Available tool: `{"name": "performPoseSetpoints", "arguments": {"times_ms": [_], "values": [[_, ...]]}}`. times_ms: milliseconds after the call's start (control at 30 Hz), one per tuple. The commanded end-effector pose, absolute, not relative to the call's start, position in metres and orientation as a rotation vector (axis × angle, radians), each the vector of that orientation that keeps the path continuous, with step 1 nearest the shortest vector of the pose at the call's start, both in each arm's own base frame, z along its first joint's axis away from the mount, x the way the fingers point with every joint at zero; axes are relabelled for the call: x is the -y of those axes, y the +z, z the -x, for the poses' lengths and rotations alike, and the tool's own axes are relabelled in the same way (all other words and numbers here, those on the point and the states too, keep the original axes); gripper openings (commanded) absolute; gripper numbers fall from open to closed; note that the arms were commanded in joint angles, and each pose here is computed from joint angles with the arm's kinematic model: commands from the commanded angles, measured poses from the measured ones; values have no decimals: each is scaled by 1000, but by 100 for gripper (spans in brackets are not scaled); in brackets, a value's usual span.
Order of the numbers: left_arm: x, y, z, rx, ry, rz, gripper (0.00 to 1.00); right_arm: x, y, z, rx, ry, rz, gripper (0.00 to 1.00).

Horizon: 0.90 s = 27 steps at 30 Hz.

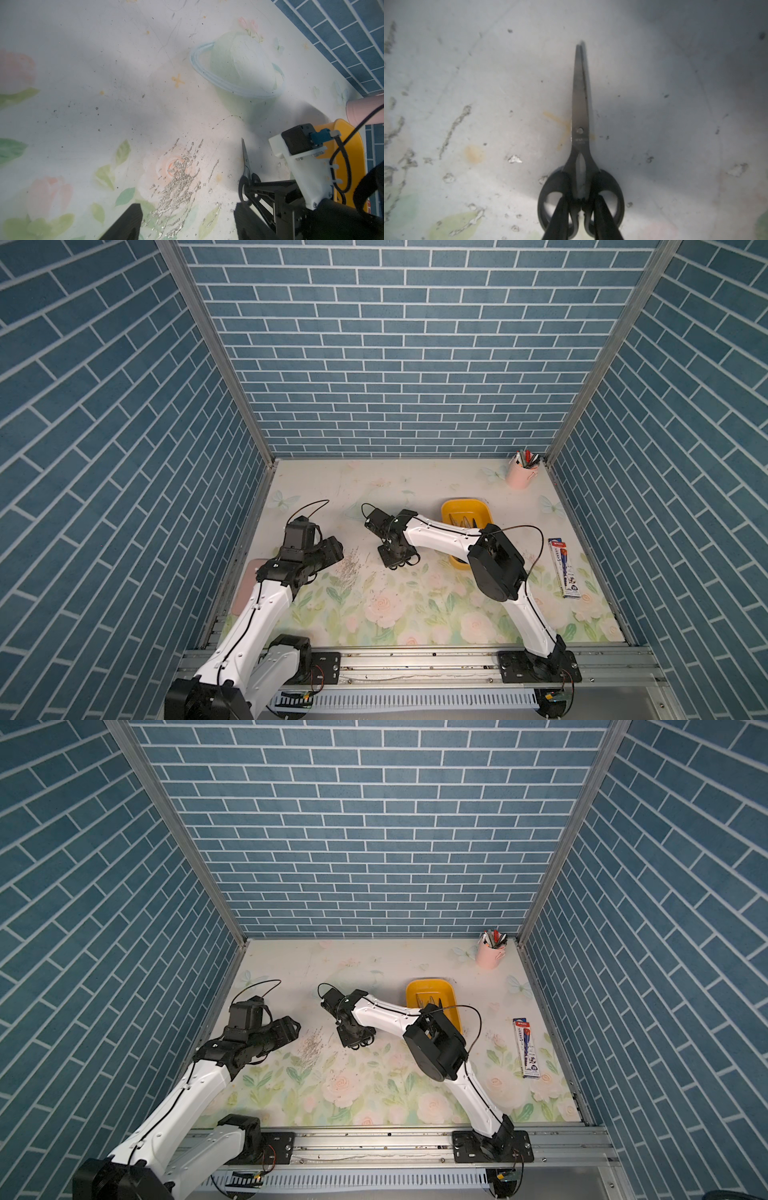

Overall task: Put the scissors into the storage box
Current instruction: Pick up the scissors from the center of the board, then place the scissors in the storage box.

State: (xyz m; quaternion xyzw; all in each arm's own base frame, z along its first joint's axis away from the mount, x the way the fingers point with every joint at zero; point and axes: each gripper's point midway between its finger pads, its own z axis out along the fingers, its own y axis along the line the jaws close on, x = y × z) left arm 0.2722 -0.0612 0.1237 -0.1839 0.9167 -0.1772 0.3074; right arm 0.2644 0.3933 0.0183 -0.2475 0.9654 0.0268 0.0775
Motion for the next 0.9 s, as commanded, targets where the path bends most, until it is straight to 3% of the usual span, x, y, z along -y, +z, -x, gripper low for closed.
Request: {"name": "performPoseSetpoints", "arguments": {"times_ms": [0, 867], "values": [[60, 123, -272, -2419, -464, 478, 76, -353, -24, -265, -2966, -148, 708, 2], [61, 126, -275, -2420, -469, 480, 78, -367, 83, -303, -2809, -44, 685, 0]]}}
